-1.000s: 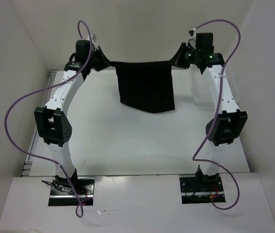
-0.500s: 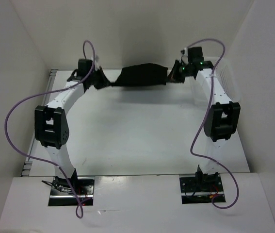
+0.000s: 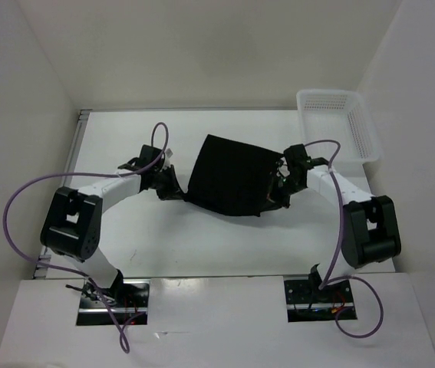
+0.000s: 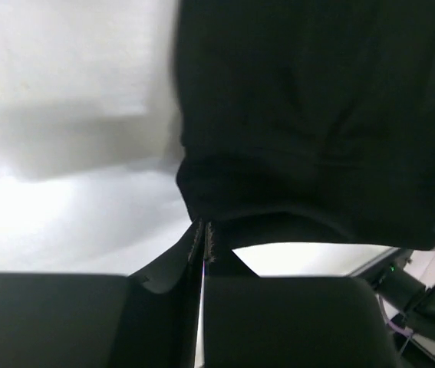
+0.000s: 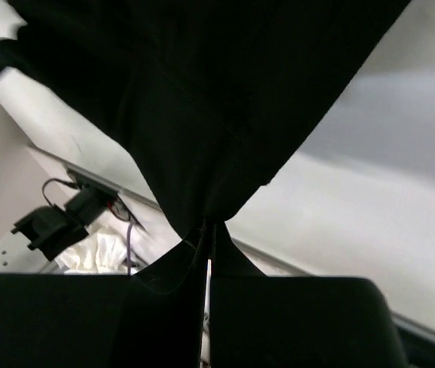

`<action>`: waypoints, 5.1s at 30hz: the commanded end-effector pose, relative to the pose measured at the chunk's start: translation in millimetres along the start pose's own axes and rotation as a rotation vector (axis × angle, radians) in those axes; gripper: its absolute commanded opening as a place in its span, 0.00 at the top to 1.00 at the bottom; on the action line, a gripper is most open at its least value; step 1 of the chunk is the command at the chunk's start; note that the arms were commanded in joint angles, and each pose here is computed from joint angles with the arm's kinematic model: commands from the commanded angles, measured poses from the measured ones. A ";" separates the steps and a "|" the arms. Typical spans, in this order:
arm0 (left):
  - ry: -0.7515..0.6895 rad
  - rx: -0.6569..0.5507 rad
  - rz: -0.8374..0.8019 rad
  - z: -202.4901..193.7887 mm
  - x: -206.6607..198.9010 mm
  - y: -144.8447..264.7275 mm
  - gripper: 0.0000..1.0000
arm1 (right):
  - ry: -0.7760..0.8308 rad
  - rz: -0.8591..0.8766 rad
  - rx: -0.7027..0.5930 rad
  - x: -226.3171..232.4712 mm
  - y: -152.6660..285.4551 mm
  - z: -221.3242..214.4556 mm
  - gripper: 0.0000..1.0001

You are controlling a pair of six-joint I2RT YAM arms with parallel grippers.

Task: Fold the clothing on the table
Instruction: Fold the skirt

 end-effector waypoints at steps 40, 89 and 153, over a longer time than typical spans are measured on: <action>-0.173 -0.259 -0.167 158.3 -106.7 -6.0 1.00 | -0.316 -0.014 -0.385 1.5 65.2 53.7 1.00; -0.279 -0.225 -0.232 224.4 -137.9 -49.0 0.13 | -0.189 -0.249 -0.689 5.9 66.7 170.7 0.45; 0.072 -0.034 -0.067 80.1 34.4 -95.6 1.00 | -0.026 -0.289 -0.482 8.6 -3.2 64.9 0.39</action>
Point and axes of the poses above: each gripper's point midway between its finger pads, its own y axis back along the fingers, its own x axis along the line the jaws close on, z = x × y, the point moved 7 cm from there along y, back along the fingers, and after that the axes turned 7 degrees about -y, right-handed, at the moved point
